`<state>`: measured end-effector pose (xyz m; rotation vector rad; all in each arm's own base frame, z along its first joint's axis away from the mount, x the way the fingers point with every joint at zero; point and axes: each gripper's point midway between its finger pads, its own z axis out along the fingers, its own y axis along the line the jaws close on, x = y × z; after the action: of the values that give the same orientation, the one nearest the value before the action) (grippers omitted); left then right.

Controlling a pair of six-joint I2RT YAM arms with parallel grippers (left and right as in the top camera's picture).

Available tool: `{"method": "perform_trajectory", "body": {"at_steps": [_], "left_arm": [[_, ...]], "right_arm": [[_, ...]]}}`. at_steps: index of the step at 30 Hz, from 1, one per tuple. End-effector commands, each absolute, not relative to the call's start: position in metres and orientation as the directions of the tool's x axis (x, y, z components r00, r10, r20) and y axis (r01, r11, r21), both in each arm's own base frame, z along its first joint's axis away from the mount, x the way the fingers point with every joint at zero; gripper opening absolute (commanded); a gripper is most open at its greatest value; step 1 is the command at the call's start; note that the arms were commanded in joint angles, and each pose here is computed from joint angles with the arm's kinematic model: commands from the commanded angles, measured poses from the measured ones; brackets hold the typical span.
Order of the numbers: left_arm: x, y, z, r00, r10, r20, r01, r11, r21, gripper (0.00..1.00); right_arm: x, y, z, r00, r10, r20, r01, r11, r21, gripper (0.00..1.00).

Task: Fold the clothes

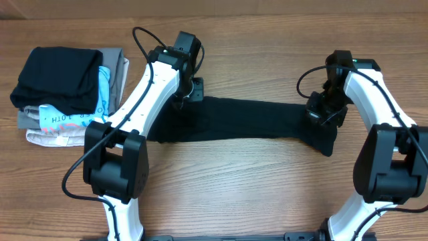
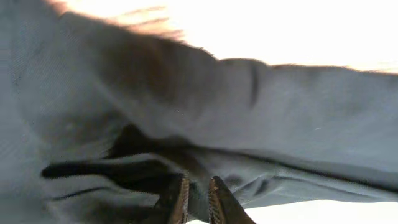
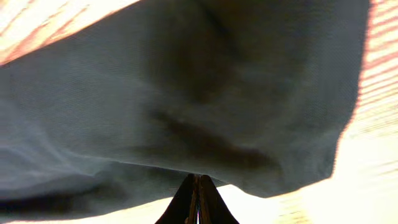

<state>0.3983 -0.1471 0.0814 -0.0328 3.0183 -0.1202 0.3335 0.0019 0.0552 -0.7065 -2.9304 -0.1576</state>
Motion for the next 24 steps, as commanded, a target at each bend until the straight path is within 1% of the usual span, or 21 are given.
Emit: {"method": "perform_trajectory", "body": {"at_steps": [1, 5, 7, 8, 9, 10, 15, 16, 17, 18, 20, 24], "left_arm": [[0.399, -0.132, 0.079, -0.99, -0.036, -0.136, -0.036, 0.999, -0.002, 0.18], [0.395, -0.131, 0.057, -0.99, -0.038, -0.134, -0.038, 0.999, -0.001, 0.18], [0.397, -0.131, 0.047, -0.988, -0.039, -0.15, -0.038, 0.999, -0.007, 0.2], [0.398, -0.131, 0.042, -0.987, -0.04, -0.158, -0.039, 0.999, -0.011, 0.23], [0.398, -0.132, 0.038, -0.986, -0.041, -0.164, -0.039, 0.999, -0.013, 0.29], [0.398, -0.131, 0.035, -0.985, -0.042, -0.167, -0.04, 0.999, -0.015, 0.3], [0.394, -0.125, 0.03, -0.986, -0.064, -0.152, -0.064, 0.998, -0.007, 0.29], [0.394, -0.124, 0.031, -0.986, -0.068, -0.151, -0.068, 0.998, -0.006, 0.2], [0.396, -0.122, 0.032, -0.985, -0.073, -0.154, -0.073, 0.997, -0.01, 0.12], [0.399, -0.121, 0.037, -0.984, -0.077, -0.161, -0.076, 0.997, -0.015, 0.11], [0.405, -0.12, 0.056, -0.979, -0.089, -0.185, -0.085, 0.996, -0.027, 0.11], [0.417, -0.123, 0.117, -0.956, -0.102, -0.274, -0.083, 0.993, -0.078, 0.14]], "right_arm": [[0.345, 0.008, 0.07, -0.902, 0.421, 0.1, 0.431, 0.891, 0.144, 0.05], [0.348, 0.008, 0.07, -0.903, 0.42, 0.089, 0.429, 0.891, 0.148, 0.05], [0.35, 0.008, 0.07, -0.904, 0.42, 0.082, 0.428, 0.891, 0.151, 0.05], [0.35, 0.008, 0.07, -0.904, 0.42, 0.08, 0.428, 0.891, 0.152, 0.05], [0.351, 0.008, 0.07, -0.904, 0.421, 0.077, 0.427, 0.891, 0.153, 0.05], [0.352, 0.008, 0.07, -0.904, 0.42, 0.075, 0.427, 0.891, 0.153, 0.05], [0.352, 0.003, 0.069, -0.906, 0.419, 0.062, 0.424, 0.896, 0.131, 0.05], [0.353, 0.003, 0.069, -0.906, 0.419, 0.06, 0.423, 0.896, 0.132, 0.04], [0.354, 0.003, 0.069, -0.909, 0.413, 0.053, 0.416, 0.899, 0.134, 0.04], [0.356, 0.003, 0.069, -0.914, 0.404, 0.046, 0.407, 0.903, 0.137, 0.04], [0.359, 0.003, 0.07, -0.917, 0.398, 0.03, 0.398, 0.906, 0.142, 0.04], [0.361, -0.006, 0.075, -0.909, 0.416, 0.008, 0.413, 0.899, 0.146, 0.04]]}}
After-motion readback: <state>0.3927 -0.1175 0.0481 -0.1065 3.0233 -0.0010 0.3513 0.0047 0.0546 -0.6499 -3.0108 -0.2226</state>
